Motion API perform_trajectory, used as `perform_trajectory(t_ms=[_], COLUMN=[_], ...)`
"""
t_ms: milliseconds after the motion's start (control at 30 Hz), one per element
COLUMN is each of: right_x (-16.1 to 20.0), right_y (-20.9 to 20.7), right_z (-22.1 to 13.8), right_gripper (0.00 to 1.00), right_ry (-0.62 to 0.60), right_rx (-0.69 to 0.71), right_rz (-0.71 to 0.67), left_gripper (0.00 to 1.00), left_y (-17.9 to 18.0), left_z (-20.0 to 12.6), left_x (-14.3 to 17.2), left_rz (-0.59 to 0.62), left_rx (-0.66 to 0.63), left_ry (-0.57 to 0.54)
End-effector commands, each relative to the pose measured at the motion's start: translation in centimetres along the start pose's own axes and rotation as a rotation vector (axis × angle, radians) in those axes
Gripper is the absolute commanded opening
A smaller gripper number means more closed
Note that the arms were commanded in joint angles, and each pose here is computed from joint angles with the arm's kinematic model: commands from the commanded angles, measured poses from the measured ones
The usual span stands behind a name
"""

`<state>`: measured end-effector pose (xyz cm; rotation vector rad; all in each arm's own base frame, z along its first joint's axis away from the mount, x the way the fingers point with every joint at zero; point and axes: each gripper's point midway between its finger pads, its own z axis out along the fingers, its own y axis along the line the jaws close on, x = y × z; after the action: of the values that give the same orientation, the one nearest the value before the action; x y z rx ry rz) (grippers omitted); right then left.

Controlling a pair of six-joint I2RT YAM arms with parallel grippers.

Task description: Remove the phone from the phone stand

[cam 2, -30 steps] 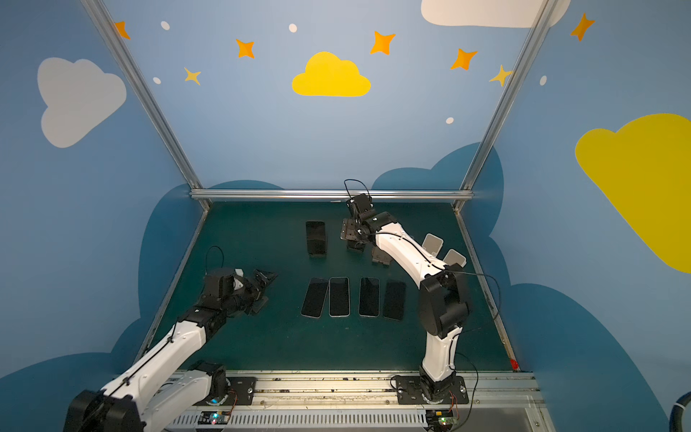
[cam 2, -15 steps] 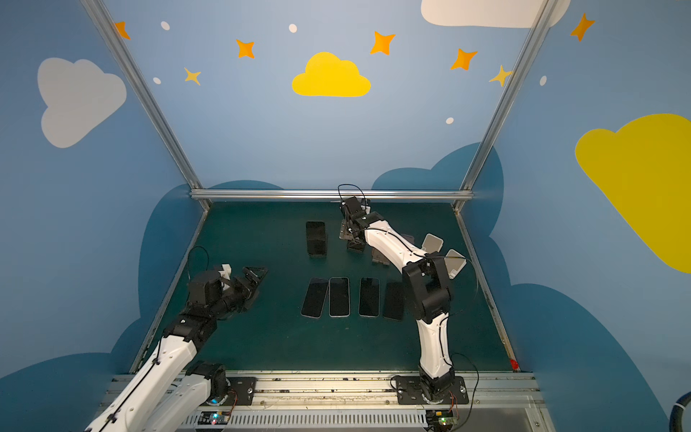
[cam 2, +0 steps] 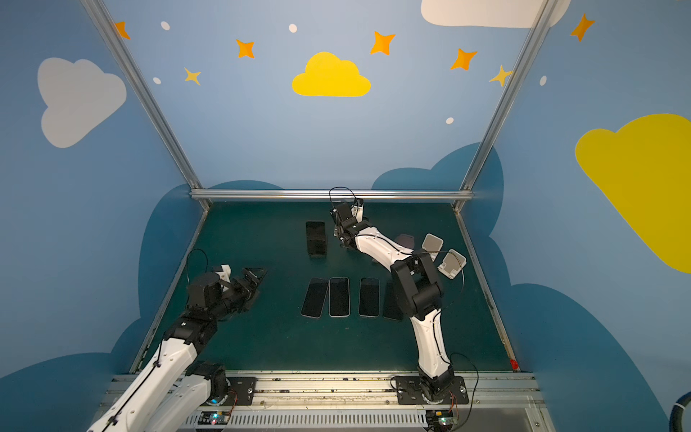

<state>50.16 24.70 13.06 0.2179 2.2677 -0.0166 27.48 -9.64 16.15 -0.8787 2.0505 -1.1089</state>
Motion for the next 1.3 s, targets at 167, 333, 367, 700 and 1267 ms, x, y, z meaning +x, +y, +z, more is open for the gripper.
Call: perform_trajectory(t_ms=[167,333,367,700,1267], right_x=[0.4,0.9,0.9,0.8,-0.1], right_y=[-0.2,-0.9,-0.9,-1.1,-0.7], right_z=[0.7,1.2,1.3,3.0,2.8], right_gripper=[0.92,0.92,0.92,0.88,0.73], right_ry=[-0.015,-0.001,0.002,0.023,-0.011], right_rx=[0.019,0.038,0.036,0.033,0.007], right_rz=[0.006,0.013,0.018,0.004,-0.026], left_gripper=[1.00,1.00,1.00,1.00,1.00], left_y=[-1.0,-1.2,-1.3,-1.1,-1.0], left_z=[-0.3,-0.4,-0.5,-0.5,-0.4], left_x=[-0.5,-0.6,-0.6,-0.5,-0.7], left_rz=[0.011,0.011,0.013,0.015,0.015], left_rx=[0.038,0.044,0.046,0.041,0.035], left_ry=[-0.020,-0.026,-0.025,-0.026,-0.031])
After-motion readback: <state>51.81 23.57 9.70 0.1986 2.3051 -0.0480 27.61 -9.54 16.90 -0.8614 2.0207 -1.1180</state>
